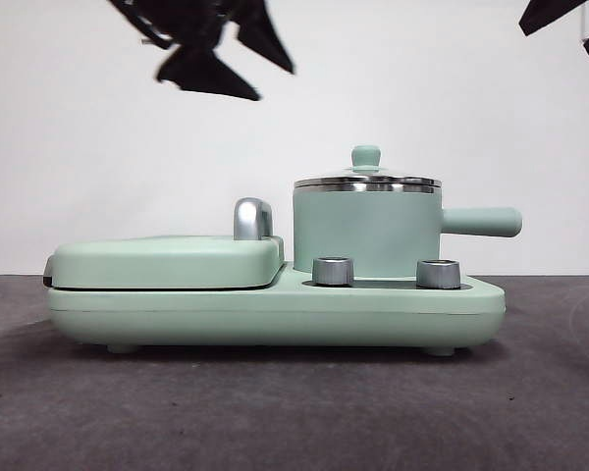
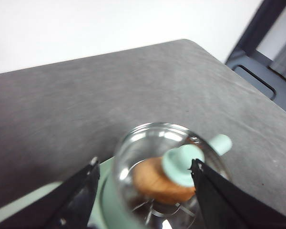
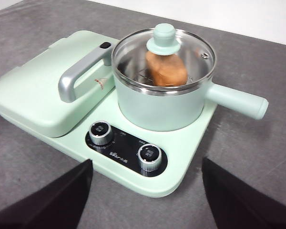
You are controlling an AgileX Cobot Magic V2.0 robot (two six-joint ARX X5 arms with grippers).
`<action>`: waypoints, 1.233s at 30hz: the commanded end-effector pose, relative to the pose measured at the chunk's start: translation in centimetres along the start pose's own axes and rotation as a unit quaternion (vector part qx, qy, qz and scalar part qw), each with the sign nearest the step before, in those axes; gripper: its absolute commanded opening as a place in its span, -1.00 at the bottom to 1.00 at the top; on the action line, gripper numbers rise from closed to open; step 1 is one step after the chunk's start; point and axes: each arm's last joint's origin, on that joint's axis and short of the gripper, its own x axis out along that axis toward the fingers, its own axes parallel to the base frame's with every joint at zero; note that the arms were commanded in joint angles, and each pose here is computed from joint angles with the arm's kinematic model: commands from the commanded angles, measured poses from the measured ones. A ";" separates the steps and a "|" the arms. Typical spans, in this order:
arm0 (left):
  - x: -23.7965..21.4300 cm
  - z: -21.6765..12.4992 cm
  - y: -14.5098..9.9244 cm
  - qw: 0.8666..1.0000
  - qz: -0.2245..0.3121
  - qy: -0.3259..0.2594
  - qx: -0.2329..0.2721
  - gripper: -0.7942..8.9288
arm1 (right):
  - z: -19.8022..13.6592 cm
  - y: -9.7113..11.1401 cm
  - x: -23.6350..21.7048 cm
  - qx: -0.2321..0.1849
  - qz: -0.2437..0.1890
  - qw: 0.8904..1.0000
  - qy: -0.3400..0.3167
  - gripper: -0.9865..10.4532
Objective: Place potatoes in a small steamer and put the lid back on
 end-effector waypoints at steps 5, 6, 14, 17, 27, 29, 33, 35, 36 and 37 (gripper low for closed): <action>-5.0 -1.7 0.3 0.999 0.025 -0.014 -0.020 -0.21 | 0.1 0.2 0.1 0.007 0.012 1.000 -0.001 -0.20; -5.8 -2.4 0.4 0.999 0.029 -0.016 -0.023 -0.21 | 0.1 0.2 0.1 0.007 0.012 1.000 -0.001 -0.20; -11.4 -7.7 -0.1 0.997 0.057 -0.032 -0.051 -0.21 | 0.0 0.2 0.1 0.007 0.014 1.000 0.001 -0.20; -13.3 -9.3 -0.7 0.995 0.064 -0.040 -0.061 -0.21 | 0.0 0.2 0.1 0.007 0.015 1.000 0.004 -0.20; -17.5 -13.3 -2.7 0.993 0.082 -0.028 -0.081 -0.21 | -0.3 0.5 1.9 0.017 0.049 0.998 0.048 -0.20; -17.9 -14.0 -2.9 0.992 0.088 -0.025 -0.085 -0.21 | -0.4 0.6 2.5 0.017 0.059 0.996 0.059 -0.20; -18.8 -15.6 -3.4 0.990 0.101 -0.019 -0.095 -0.21 | -0.4 0.7 3.8 0.018 0.071 0.995 0.069 -0.20; -19.2 -16.2 -3.6 0.990 0.102 -0.015 -0.101 -0.21 | -0.3 0.7 4.3 0.018 0.071 0.995 0.068 -0.20; -19.5 -16.6 -3.7 0.989 0.102 -0.014 -0.105 -0.21 | -0.3 0.7 4.5 0.018 0.071 0.995 0.067 -0.20; -19.7 -16.9 -3.9 0.989 0.102 -0.012 -0.108 -0.21 | -0.2 0.8 4.6 0.018 0.071 0.995 0.066 -0.20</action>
